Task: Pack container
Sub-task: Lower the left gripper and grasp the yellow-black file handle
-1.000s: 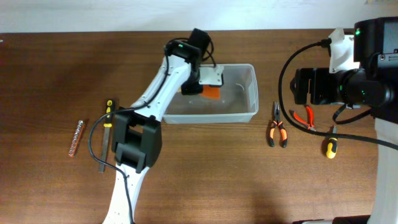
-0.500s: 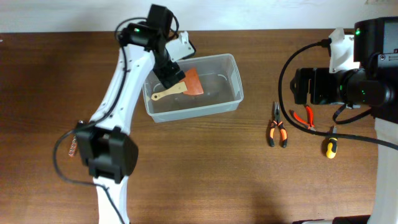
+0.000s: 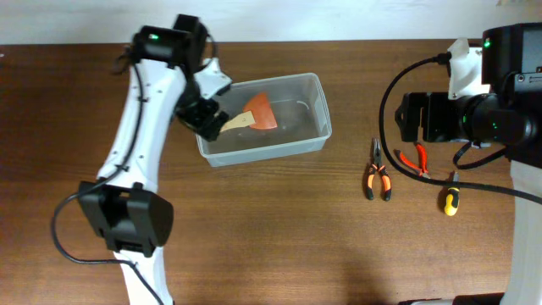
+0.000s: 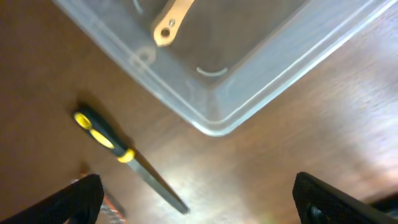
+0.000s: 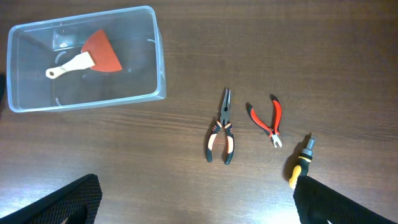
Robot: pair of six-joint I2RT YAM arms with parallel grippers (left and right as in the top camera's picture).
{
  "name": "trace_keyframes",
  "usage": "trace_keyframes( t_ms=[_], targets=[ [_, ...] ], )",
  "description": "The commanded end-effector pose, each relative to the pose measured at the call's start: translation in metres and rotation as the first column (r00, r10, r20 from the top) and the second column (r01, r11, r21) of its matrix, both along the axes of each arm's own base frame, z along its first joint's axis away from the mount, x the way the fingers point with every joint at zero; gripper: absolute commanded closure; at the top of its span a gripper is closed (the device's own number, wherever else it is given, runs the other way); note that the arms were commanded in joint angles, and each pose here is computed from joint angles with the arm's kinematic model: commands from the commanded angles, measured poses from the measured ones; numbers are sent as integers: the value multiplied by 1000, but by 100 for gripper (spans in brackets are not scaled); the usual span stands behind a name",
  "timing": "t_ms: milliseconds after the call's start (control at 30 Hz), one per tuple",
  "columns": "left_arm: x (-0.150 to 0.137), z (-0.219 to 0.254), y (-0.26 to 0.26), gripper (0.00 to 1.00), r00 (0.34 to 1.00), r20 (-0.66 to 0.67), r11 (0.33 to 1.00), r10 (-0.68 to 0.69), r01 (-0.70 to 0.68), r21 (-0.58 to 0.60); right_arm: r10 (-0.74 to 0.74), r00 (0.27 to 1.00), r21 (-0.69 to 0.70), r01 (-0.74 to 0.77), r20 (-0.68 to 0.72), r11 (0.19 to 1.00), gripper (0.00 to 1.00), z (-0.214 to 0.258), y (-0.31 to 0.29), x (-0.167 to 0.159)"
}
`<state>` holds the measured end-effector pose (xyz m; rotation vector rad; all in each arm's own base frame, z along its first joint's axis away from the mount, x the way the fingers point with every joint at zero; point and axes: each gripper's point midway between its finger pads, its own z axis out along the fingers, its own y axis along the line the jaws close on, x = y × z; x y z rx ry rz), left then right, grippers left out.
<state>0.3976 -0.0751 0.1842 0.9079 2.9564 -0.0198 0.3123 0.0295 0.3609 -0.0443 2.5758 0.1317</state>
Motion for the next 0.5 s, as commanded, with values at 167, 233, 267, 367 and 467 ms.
trace_keyframes(
  t_ms=[167, 233, 267, 367, 467],
  targets=[
    [-13, -6, 54, 17, 913, -112, 914, 393, -401, -61, -2, 1000, -11, 2, -2, 1000, 1, -2, -2, 2],
    [-17, -15, 75, 17, 873, -143, 878, 466, -476, -45, -1, 1000, -11, 1, -2, 1000, 1, -2, -2, 2],
    [-19, -20, 83, 17, 860, -157, 867, 486, -497, -39, -1, 1000, -11, 1, -2, 1000, 1, -2, -2, 2],
    [-28, -43, 104, 17, 821, -204, 837, 533, -547, -15, -1, 1000, -11, 1, 0, 1000, 1, -1, -2, 2],
    [-36, -78, 116, 20, 792, -242, 816, 561, -578, 3, -1, 1000, -11, 1, 3, 1000, 1, -1, -2, 3]
  ],
)
